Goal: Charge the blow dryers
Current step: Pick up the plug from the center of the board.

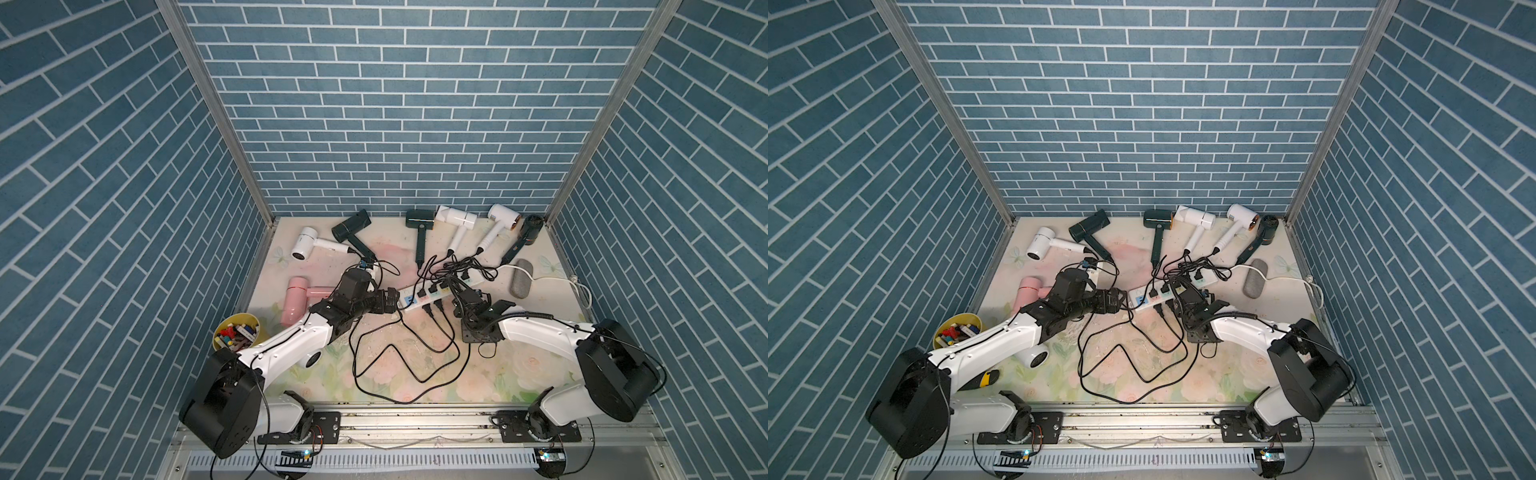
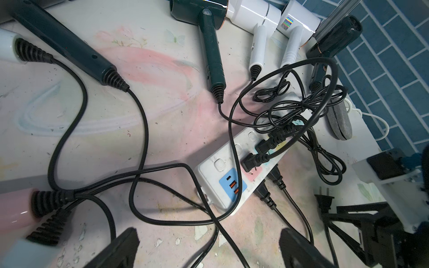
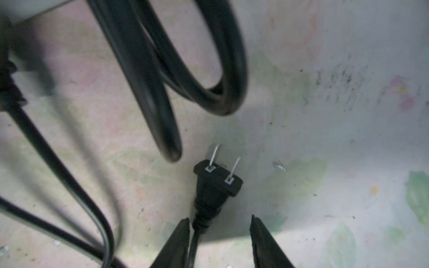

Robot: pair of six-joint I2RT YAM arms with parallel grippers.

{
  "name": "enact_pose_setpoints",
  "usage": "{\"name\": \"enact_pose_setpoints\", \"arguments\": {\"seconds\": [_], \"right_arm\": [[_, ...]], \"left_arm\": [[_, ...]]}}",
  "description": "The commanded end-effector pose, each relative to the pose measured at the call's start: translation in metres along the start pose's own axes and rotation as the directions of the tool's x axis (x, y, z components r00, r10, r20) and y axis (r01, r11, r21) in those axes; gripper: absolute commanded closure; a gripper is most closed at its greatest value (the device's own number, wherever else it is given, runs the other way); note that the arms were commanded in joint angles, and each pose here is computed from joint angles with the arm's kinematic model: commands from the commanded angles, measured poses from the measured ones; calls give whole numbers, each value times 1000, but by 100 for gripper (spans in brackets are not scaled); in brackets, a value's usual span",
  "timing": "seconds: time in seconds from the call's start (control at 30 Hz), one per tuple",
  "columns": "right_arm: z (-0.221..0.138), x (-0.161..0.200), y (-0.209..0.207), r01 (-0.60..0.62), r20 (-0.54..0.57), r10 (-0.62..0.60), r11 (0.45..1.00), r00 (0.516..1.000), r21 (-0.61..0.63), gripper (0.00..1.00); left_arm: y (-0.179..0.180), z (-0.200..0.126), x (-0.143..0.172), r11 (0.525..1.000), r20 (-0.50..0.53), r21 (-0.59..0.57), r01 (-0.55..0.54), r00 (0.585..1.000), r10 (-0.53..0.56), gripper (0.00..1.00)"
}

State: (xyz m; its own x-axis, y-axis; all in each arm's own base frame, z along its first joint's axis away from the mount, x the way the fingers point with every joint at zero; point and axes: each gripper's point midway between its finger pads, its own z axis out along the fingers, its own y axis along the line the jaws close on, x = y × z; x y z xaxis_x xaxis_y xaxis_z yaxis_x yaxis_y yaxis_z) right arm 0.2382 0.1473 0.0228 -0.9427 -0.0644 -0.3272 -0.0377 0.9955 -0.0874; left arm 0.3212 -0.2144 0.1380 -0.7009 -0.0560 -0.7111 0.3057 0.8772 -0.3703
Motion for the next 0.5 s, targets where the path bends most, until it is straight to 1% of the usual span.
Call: {"name": "enact_pose_setpoints", "arguments": {"seconds": [0.0, 0.1, 0.17, 0.2, 0.37, 0.47], "right_arm": [[7, -5, 1, -61, 4, 61, 998, 998, 36, 56], [18, 2, 2, -78, -24, 79, 996, 997, 39, 59], [24, 5, 3, -91, -36, 92, 995, 995, 34, 66], [25, 7, 4, -94, -40, 95, 995, 995, 29, 70], [24, 7, 7, -95, -34, 95, 995, 995, 2, 99], [17, 2, 8, -59, -9, 59, 998, 998, -19, 100]], "left_arm": [[-3, 0, -6, 1000, 17, 0, -18, 1000, 18, 1], [-3, -1, -6, 1000, 19, 3, -19, 1000, 19, 1], [-4, -1, -7, 1000, 20, 9, -19, 1000, 19, 0], [-5, -1, -7, 1000, 20, 13, -20, 1000, 20, 1], [-8, -2, -8, 999, 25, 29, -22, 999, 22, 1], [-10, -2, -8, 999, 27, 42, -23, 999, 22, 1]]}}
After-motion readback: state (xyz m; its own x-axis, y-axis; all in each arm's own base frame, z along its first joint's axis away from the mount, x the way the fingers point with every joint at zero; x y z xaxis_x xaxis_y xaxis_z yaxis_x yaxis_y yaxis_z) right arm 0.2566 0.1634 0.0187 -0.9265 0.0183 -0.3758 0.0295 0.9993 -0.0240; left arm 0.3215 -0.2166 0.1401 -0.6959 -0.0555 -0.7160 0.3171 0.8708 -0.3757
